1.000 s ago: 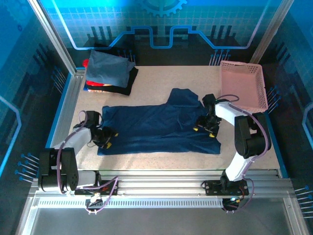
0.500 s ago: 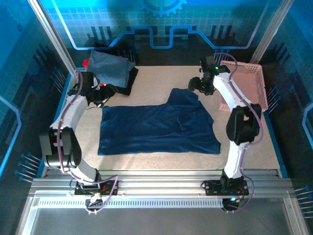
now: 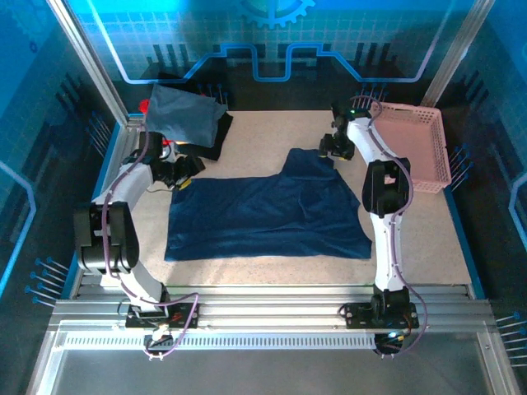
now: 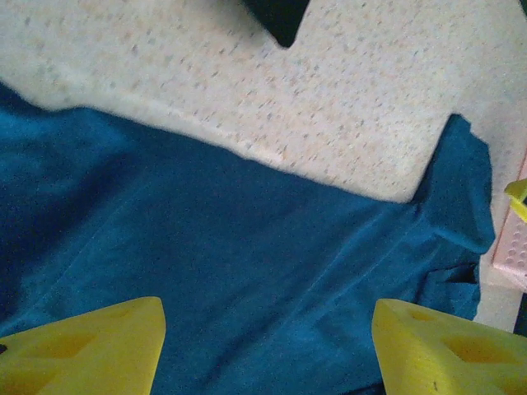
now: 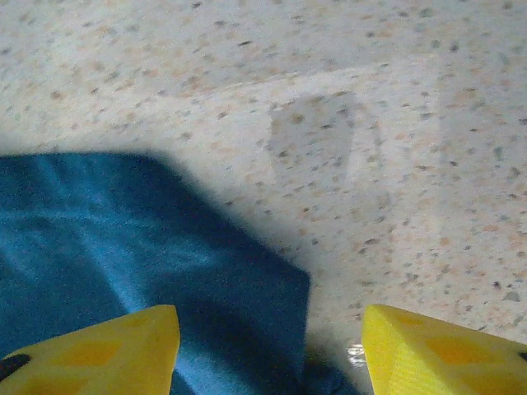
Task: Fold and stack the t-shirts
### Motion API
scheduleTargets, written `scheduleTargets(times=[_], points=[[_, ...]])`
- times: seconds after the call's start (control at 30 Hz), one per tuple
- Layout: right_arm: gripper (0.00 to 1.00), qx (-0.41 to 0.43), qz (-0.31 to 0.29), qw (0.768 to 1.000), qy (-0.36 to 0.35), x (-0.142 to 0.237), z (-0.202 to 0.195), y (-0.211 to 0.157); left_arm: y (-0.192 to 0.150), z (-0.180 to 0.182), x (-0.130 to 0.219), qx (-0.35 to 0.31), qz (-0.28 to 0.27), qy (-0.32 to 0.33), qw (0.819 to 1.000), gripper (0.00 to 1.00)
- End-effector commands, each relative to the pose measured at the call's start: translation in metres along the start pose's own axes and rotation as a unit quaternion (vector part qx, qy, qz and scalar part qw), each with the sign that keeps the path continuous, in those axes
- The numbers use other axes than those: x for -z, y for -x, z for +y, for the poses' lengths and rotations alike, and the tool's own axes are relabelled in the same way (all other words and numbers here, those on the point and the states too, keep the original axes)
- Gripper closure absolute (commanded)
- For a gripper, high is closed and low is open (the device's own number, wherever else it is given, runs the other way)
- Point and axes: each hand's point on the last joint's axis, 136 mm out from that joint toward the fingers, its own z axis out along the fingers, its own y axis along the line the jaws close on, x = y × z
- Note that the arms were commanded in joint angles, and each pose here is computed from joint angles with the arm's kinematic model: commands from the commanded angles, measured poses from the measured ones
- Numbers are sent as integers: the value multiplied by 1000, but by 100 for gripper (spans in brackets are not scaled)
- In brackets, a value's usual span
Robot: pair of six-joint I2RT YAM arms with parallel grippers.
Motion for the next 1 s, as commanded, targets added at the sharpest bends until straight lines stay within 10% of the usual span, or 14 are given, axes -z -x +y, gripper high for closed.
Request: scheduleTargets(times=[0.0, 0.57, 0.97], points=[[39, -58, 11, 998, 12, -2, -4, 1, -9, 0, 15, -22, -3, -6, 1000, 32], [54, -129, 49, 990, -2, -35, -7, -15, 4, 23, 51, 9, -40, 5, 999, 32], [87, -146, 21, 989, -7, -44, -2, 7, -2, 41, 56, 16, -37, 13, 999, 32]])
